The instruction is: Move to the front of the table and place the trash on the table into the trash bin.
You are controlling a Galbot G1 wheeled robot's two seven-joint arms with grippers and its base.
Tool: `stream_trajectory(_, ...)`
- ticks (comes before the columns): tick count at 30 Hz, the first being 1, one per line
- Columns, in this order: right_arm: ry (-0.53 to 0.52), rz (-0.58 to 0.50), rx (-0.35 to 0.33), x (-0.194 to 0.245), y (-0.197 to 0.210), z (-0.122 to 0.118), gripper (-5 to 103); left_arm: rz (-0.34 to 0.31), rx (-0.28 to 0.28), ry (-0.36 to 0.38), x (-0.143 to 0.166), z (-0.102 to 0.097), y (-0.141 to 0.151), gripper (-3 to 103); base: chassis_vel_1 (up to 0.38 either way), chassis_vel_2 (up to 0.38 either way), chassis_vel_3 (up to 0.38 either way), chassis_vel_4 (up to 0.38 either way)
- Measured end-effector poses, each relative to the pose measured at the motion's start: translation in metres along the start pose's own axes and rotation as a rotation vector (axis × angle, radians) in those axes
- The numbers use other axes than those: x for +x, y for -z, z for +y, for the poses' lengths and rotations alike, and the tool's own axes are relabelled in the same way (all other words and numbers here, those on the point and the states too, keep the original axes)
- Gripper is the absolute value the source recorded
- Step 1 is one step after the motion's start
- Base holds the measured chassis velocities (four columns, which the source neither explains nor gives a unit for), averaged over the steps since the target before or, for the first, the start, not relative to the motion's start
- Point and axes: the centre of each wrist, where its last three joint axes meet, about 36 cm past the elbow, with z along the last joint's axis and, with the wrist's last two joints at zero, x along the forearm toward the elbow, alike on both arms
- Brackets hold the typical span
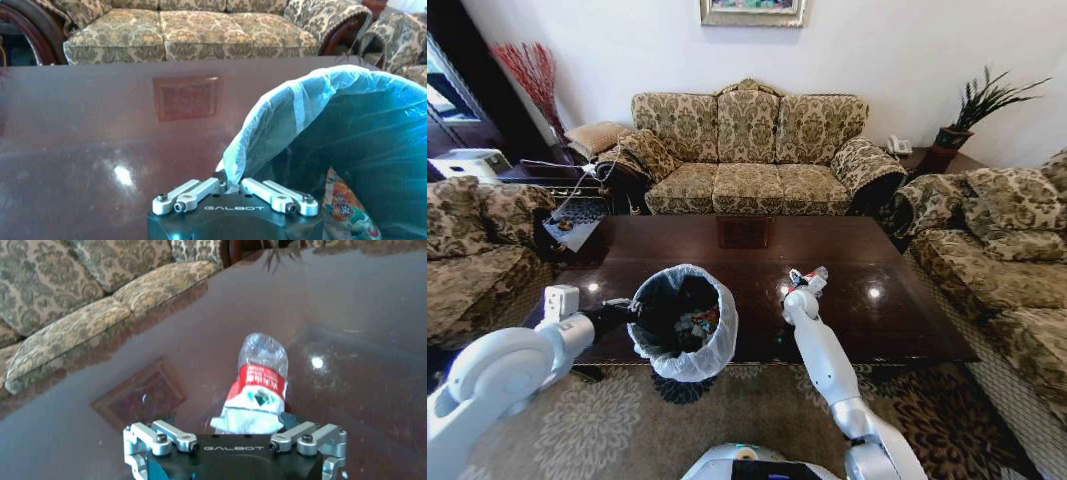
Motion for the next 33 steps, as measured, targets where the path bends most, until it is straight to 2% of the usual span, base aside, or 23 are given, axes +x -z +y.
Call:
stream_trajectory(4,0.013,0.042,0.01,-0.003,-0.011,-0.005,103,-0.031,-0.028,-0.024,-0.003,0.005,0.003,0,0.0,0.0,0.0,0.0)
stream_trajectory(5,0.018,0.045,0.015,-0.005,-0.013,-0.006,99,-0.035,-0.04,-0.027,-0.004,0.006,0.004,0,0.0,0.0,0.0,0.0)
stream_trajectory(7,0.019,0.047,0.016,-0.006,-0.014,-0.006,99,-0.037,-0.049,-0.029,-0.004,0.006,0.006,0,0.0,0.0,0.0,0.0)
stream_trajectory(8,0.019,0.054,0.01,-0.009,-0.012,-0.005,89,-0.042,-0.064,-0.032,-0.005,0.007,0.009,0,0.0,0.0,0.0,0.0)
stream_trajectory(9,0.018,0.057,0.005,-0.011,-0.012,-0.005,84,-0.044,-0.067,-0.035,-0.005,0.007,0.01,0,0.0,0.0,0.0,0.0)
stream_trajectory(10,0.018,0.057,0.005,-0.011,-0.012,-0.005,84,-0.044,-0.067,-0.035,-0.005,0.007,0.01,0,0.0,0.0,0.0,0.0)
stream_trajectory(12,0.024,0.059,0.0,-0.013,-0.012,-0.009,72,-0.047,-0.069,-0.035,-0.006,0.008,0.01,0,0.0,0.0,0.0,0.0)
stream_trajectory(14,0.026,0.059,-0.001,-0.013,-0.012,-0.01,72,-0.046,-0.07,-0.034,-0.006,0.008,0.011,0,0.0,0.0,0.0,0.0)
stream_trajectory(17,0.032,0.065,-0.008,-0.014,-0.013,-0.016,56,-0.043,-0.073,-0.031,-0.007,0.009,0.011,0,0.0,0.0,0.0,0.0)
stream_trajectory(18,0.032,0.065,-0.008,-0.014,-0.013,-0.016,56,-0.043,-0.073,-0.031,-0.007,0.009,0.011,0,0.0,0.0,0.0,0.0)
stream_trajectory(21,0.044,0.075,-0.028,-0.009,-0.011,-0.021,39,-0.044,-0.074,-0.029,-0.007,0.009,0.012,0,0.0,0.0,0.0,0.0)
stream_trajectory(23,0.048,0.079,-0.034,-0.007,-0.01,-0.022,39,-0.044,-0.073,-0.029,-0.007,0.009,0.011,0,0.0,0.0,0.0,0.0)
stream_trajectory(27,0.067,0.083,-0.045,-0.001,-0.008,-0.026,27,-0.045,-0.07,-0.028,-0.006,0.008,0.011,0,0.0,0.0,0.0,0.0)
stream_trajectory(28,0.067,0.083,-0.045,-0.001,-0.008,-0.026,27,-0.045,-0.07,-0.028,-0.006,0.008,0.011,0,0.0,0.0,0.0,0.0)
stream_trajectory(30,0.082,0.054,-0.038,0.005,-0.007,-0.03,24,-0.044,-0.07,-0.025,-0.006,0.008,0.011,0,0.0,0.0,0.0,0.0)
stream_trajectory(31,0.101,-0.015,-0.007,0.015,-0.006,-0.03,23,-0.044,-0.072,-0.024,-0.006,0.008,0.011,0,0.0,0.0,0.0,0.0)
stream_trajectory(32,0.101,-0.015,-0.007,0.015,-0.006,-0.03,23,-0.044,-0.072,-0.024,-0.006,0.008,0.011,0,0.0,0.0,0.0,0.0)
stream_trajectory(33,0.143,-0.102,0.032,0.029,-0.002,-0.028,23,-0.044,-0.071,-0.02,-0.005,0.008,0.012,0,0.0,0.0,0.0,0.0)
